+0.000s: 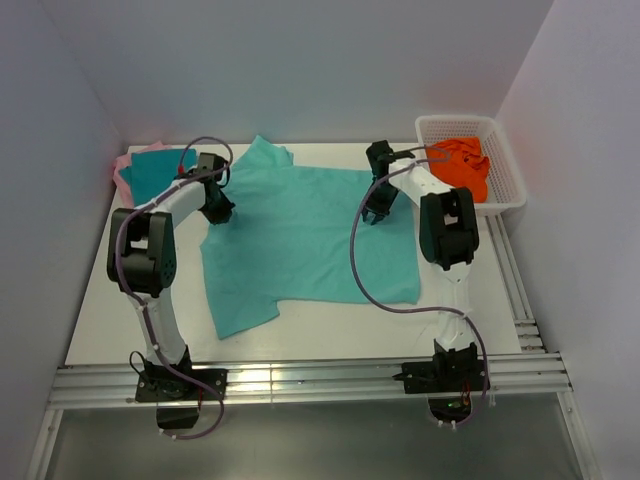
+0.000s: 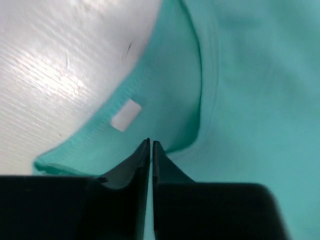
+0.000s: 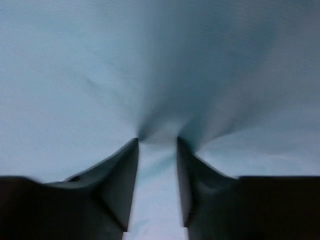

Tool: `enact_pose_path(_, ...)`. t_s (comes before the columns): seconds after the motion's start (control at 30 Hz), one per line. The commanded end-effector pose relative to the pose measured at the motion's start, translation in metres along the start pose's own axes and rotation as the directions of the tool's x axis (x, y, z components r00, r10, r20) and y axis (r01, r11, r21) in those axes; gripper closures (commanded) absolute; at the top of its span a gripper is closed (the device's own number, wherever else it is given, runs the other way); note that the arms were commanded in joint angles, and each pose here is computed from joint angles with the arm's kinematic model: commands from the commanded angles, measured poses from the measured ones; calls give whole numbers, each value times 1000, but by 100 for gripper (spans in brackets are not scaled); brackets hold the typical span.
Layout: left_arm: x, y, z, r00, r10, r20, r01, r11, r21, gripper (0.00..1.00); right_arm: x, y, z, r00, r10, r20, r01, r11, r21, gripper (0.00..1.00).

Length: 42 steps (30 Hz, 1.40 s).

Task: Fold and stack the t-shirts
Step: Flatten out the tshirt, then grap the side of the flattened tshirt closest away from the robot with both arms

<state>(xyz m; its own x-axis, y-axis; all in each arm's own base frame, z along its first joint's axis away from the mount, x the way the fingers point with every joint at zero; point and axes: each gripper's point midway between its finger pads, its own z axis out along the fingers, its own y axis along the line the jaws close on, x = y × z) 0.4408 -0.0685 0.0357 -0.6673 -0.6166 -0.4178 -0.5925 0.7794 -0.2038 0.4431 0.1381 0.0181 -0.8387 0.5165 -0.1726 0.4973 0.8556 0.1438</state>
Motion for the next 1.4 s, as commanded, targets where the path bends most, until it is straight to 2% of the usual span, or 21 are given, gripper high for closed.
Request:
enact_pose_path(0.0, -46, -14, -34, 993, 14, 114, -16, 1000, 13, 85, -13, 2, -53, 993, -27, 115, 30, 999, -24, 50)
enact_pose_path(0.03, -55, -19, -44, 991, 9, 136, -13, 1000, 27, 54, -17, 6, -66, 990, -30, 139, 36, 999, -39, 36)
enact_pose_path(0.07, -62, -23, -56, 988, 4, 157, -11, 999, 46, 40, -22, 5, -76, 986, -37, 164, 44, 998, -40, 22)
enact_pose_path(0.13, -74, -25, -76, 981, -13, 192, 2, 998, 59, 12, -31, 11, -109, 975, -40, 218, 58, 995, -75, 16)
enact_pose_path(0.2, -73, -17, -89, 980, -27, 198, 18, 999, 47, 3, -38, 12, -142, 960, -46, 277, 76, 992, -98, 14)
enact_pose_path(0.27, -76, -9, -118, 970, -59, 234, 43, 996, 72, 0, -35, 9, -163, 952, -67, 299, 103, 989, -106, 14)
enact_pose_path(0.3, -59, 3, -115, 976, -70, 207, 58, 996, 64, 1, -31, 3, -182, 943, -71, 325, 115, 986, -119, 14)
enact_pose_path(0.37, -53, 8, -148, 966, -118, 232, 83, 984, 158, 1, -21, -4, -198, 933, -82, 349, 136, 982, -133, 14)
enact_pose_path(0.4, -29, 24, -141, 975, -123, 183, 98, 985, 141, 1, -7, -20, -211, 927, -79, 367, 136, 982, -134, 14)
enact_pose_path(0.43, -19, 27, -161, 975, -139, 173, 105, 975, 195, 4, 1, -25, -218, 921, -73, 383, 139, 979, -147, 14)
enact_pose_path(0.5, 19, 57, -157, 985, -133, 113, 118, 985, 128, 7, 32, -50, -225, 923, -68, 378, 138, 977, -160, 14)
enact_pose_path(0.57, 44, 70, -175, 985, -126, 121, 107, 982, 153, 13, 62, -62, -225, 942, -62, 330, 136, 969, -207, 14)
enact_pose_path(0.6, 72, 88, -166, 990, -123, 73, 115, 987, 111, 18, 85, -79, -222, 948, -65, 312, 138, 966, -218, 14)
enact_pose_path(0.67, 100, 96, -178, 990, -128, 50, 119, 980, 162, 30, 111, -89, -220, 958, -68, 278, 145, 953, -265, 14)
enact_pose_path(0.7, 123, 114, -166, 990, -144, 6, 142, 983, 118, 42, 129, -101, -217, 959, -73, 273, 151, 949, -276, 14)
enact_pose_path(0.8, 157, 136, -158, 984, -175, -41, 178, 977, 117, 56, 160, -121, -212, 967, -76, 242, 152, 939, -309, 15)
enact_pose_path(0.83, 161, 136, -161, 983, -179, -44, 183, 974, 130, 70, 168, -128, -210, 971, -78, 228, 146, 943, -300, 15)
enact_pose_path(0.97, 175, 141, -148, 980, -196, -46, 199, 978, 61, 89, 180, -150, -211, 965, -94, 245, 164, 945, -284, 15)
enact_pose_path(1.13, 203, 165, -127, 985, -169, -41, 164, 980, -111, 75, 187, -162, -216, 964, -109, 243, 174, 949, -263, 15)
enact_pose_path(1.23, 211, 174, -123, 980, -197, -37, 191, 973, -128, 88, 190, -165, -217, 965, -99, 243, 165, 949, -267, 15)
enact_pose_path(1.37, 214, 175, -128, 971, -238, -37, 235, 970, -58, 82, 196, -173, -211, 969, -93, 230, 153, 953, -260, 15)
